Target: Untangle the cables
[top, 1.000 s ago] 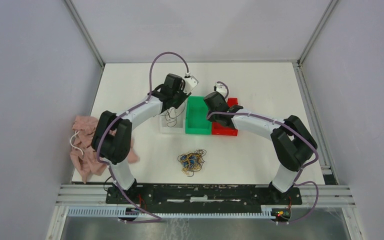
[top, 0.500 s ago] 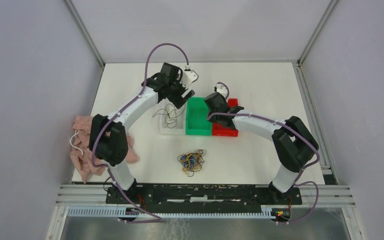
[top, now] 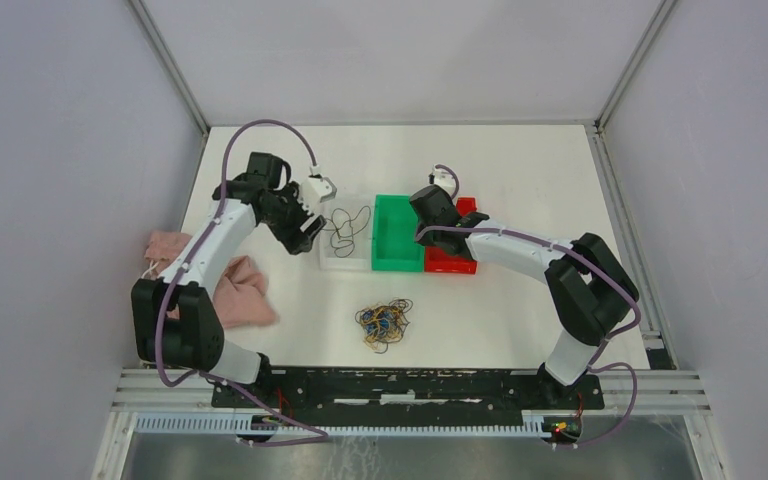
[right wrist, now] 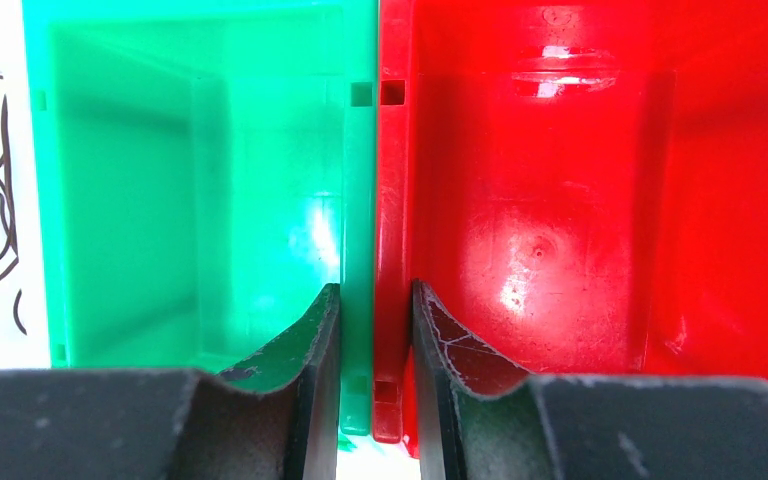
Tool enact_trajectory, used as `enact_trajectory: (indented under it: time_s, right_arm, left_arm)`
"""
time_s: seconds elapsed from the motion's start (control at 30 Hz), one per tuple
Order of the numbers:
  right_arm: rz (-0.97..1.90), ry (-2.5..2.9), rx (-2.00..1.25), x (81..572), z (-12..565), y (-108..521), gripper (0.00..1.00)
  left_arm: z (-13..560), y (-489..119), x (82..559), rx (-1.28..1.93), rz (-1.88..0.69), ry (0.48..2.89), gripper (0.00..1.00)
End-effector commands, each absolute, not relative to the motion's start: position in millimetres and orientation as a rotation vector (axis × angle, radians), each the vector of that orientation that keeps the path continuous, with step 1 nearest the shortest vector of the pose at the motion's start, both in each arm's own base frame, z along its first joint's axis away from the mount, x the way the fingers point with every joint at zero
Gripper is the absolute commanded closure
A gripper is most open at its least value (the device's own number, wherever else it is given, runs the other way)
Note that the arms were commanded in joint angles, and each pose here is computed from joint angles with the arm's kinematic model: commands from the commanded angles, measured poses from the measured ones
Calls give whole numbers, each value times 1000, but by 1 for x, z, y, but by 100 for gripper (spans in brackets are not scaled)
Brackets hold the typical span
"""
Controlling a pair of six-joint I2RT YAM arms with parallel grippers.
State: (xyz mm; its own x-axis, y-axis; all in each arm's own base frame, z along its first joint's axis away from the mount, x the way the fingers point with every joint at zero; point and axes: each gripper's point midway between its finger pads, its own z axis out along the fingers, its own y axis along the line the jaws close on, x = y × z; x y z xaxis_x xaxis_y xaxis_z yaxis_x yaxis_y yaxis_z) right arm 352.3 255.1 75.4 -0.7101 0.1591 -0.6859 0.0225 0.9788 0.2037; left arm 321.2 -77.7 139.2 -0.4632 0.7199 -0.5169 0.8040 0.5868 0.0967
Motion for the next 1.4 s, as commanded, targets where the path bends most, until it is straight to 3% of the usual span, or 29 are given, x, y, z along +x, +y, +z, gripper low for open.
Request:
enact_trajectory:
  time_s: [0.0, 0.33, 0.53, 0.73, 0.83, 1.2, 1.23, 1.3, 1.37]
  right_arm:
    - [312, 2383, 164, 342, 76, 263, 89]
    - [318, 2389, 164, 341, 73, 264, 90]
    - [320, 2393, 165, 341, 70, 265, 92]
    - [322, 2393, 164, 341, 70, 265, 94]
    - [326, 2393, 166, 341, 70, 266, 95]
    - [340, 2395, 164, 341, 71, 268, 97]
    - [340, 2397, 163, 340, 71, 268, 97]
    - [339, 2397, 161, 340, 71, 267, 97]
    - [338, 2398, 158, 340, 71, 267, 97]
  left_arm:
    - [133, -85, 320, 1293, -246, 2195, 23]
    - [129, -95, 348, 1232, -222, 2089, 41]
    - [121, -98, 347, 1260, -252, 2078, 44]
    - [123, -107, 349, 1228, -312, 2082, 78]
    - [125, -116, 346, 1221, -351, 2080, 85]
    - [128, -123, 343, 1254, -328, 2070, 91]
    - [130, -122, 344, 1265, -307, 2063, 87]
    - [136, -118, 344, 1276, -270, 2049, 67]
    - [142, -114, 345, 1301, -233, 2040, 56]
